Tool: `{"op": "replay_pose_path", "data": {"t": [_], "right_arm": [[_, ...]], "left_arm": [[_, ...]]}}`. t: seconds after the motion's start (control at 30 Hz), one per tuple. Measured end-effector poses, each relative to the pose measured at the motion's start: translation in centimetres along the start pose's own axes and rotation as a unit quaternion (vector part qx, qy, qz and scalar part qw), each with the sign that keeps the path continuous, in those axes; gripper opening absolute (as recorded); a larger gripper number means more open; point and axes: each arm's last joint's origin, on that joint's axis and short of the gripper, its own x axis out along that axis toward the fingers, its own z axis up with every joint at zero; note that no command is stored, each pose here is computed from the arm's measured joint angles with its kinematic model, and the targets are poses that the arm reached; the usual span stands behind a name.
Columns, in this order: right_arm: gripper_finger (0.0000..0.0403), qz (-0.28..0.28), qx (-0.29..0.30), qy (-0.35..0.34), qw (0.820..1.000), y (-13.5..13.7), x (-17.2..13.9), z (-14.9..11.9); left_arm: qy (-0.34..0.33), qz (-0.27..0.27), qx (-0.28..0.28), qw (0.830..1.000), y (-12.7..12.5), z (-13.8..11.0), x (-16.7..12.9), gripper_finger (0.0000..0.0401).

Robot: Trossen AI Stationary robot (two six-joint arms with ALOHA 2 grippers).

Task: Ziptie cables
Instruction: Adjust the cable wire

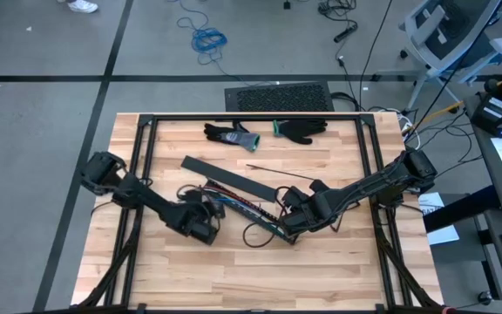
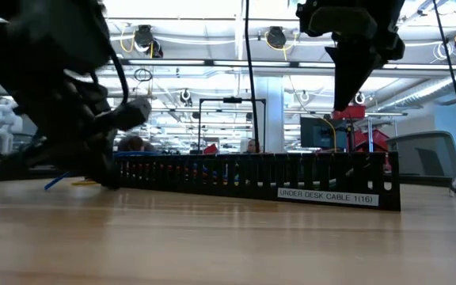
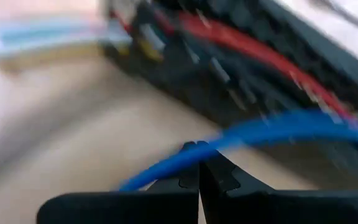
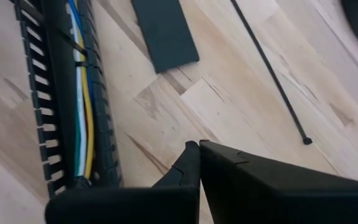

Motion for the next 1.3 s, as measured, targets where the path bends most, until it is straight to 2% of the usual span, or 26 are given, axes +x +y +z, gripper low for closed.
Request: {"op": "replay_pose_path", "data": {"t": [0.13, 0.2, 0.33, 0.53, 0.9, 1.13, 1.3], "right_arm": [[0.0000, 0.004, 0.008, -0.002, 1.000, 0.1, 0.0, 0.0], [0.0000, 0.005, 0.008, -0.002, 1.000, 0.1, -0.1, 0.0], [0.0000, 0.007, 0.009, -0.010, 1.000, 0.3, -0.2, -0.2], [0.0000, 0.004, 0.021, -0.018, 1.000, 0.3, -0.2, -0.2], [0.0000, 0.013, 0.038, -0.017, 0.999, 0.8, -0.7, -1.0], [0.0000, 0.021, 0.063, -0.019, 0.998, 1.3, -1.2, -2.0], [0.0000, 0.029, 0.074, -0.019, 0.997, 1.7, -1.7, -2.9]], "left_arm": [[-0.034, 0.033, -0.027, 0.999, 0.9, 1.2, -0.6, 0.0000], [-0.042, 0.046, -0.015, 0.998, 1.2, 1.8, -1.1, 0.0000], [-0.055, 0.038, -0.014, 0.998, 1.2, 3.3, -2.5, 0.0000], [-0.088, 0.043, 0.045, 0.994, 1.3, 5.6, -3.8, 0.0000], [-0.080, 0.087, 0.170, 0.978, 1.1, 6.6, -1.0, 0.0000], [-0.014, 0.150, 0.216, 0.965, 4.3, 5.8, 1.3, 0.0000], [-0.017, 0.165, 0.235, 0.958, 5.9, 5.9, 1.8, 0.0000]]}}
